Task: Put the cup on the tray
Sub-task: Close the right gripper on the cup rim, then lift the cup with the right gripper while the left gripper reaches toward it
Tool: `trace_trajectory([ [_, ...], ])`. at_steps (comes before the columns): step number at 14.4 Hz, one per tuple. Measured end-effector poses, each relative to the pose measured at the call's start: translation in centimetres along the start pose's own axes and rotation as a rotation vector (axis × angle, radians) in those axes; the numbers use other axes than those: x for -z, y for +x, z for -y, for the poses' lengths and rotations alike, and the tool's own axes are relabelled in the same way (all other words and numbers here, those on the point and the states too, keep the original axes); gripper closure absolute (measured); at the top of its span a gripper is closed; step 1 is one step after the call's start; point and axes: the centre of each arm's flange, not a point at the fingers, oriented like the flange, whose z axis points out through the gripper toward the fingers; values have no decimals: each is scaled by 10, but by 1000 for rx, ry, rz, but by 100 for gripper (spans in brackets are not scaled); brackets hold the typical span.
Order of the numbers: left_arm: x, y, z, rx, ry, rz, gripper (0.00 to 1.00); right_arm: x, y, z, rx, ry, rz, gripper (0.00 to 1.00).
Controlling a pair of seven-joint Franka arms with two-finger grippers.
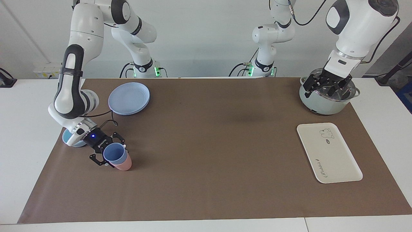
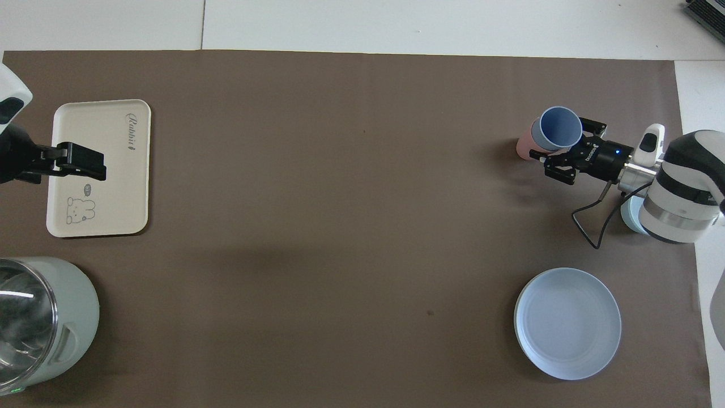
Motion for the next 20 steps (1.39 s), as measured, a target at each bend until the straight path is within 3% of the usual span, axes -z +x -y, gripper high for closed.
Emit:
trace_trajectory([
  [5,1,1,-5,-4,-17,-8,0,-13,15,6,-1,-10,6,18],
  [9,1,1,-5,5,-53,-12,0,-32,80,28,-52,-76,63,18],
  [12,2,2,-11,16,-136,-11,0,-65,133,71,-76,-104,108,18],
  [16,6,7,-28,61,-296,-36,2,-104,170,119,-79,-130,218,18],
  [20,-17,27,-114,199,-447,-37,7,-119,203,140,-80,-152,335,18],
])
